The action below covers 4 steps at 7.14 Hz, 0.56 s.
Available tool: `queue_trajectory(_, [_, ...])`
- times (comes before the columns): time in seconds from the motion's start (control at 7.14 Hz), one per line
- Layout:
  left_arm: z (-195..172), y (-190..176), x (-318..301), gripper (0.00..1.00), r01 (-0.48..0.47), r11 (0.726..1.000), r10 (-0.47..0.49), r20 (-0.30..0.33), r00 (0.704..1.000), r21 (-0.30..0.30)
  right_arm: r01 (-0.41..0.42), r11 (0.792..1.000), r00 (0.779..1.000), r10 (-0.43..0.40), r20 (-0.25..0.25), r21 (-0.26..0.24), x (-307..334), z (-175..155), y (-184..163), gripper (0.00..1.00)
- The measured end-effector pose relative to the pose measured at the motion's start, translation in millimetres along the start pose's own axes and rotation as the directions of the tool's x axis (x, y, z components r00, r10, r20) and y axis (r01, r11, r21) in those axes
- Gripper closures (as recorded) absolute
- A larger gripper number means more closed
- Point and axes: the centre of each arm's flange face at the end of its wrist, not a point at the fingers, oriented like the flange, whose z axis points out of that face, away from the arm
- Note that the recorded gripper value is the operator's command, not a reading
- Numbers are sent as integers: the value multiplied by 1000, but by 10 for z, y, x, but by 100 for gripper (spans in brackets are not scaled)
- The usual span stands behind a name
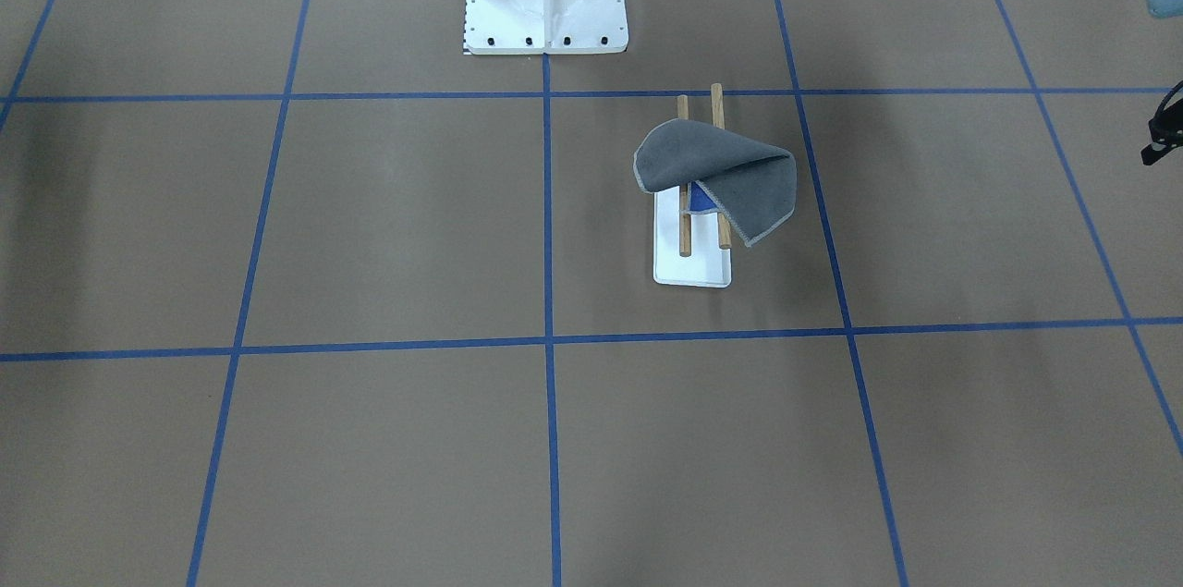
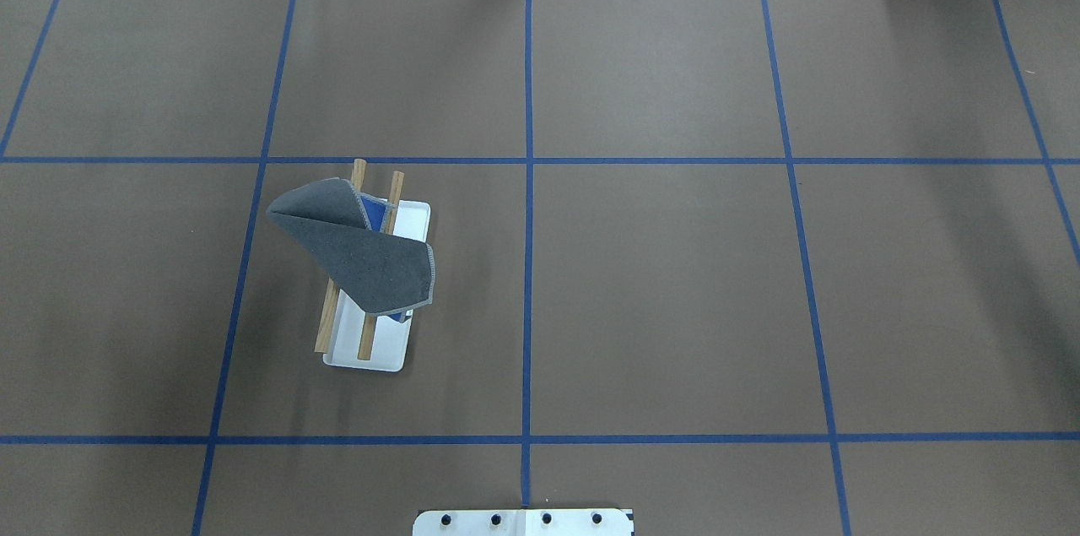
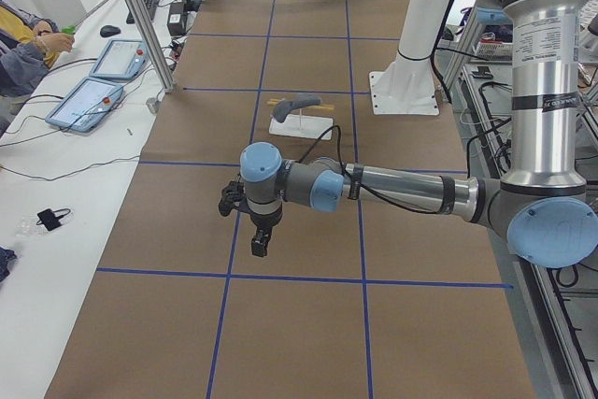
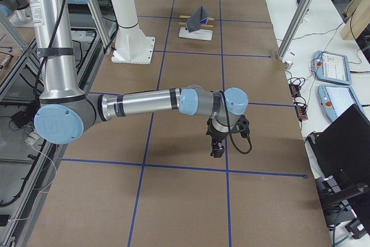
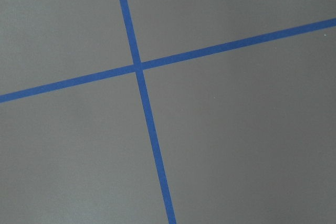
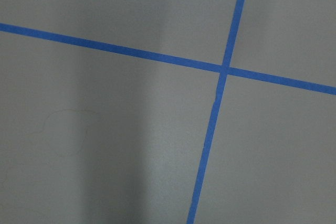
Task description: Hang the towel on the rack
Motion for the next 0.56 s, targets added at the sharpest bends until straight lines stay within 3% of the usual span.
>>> queue_trajectory(0.56, [-12,-32,19,2,-6,1000,6,4,1000,7,0,1000,1000,0,16,0,-16,17,-23,0])
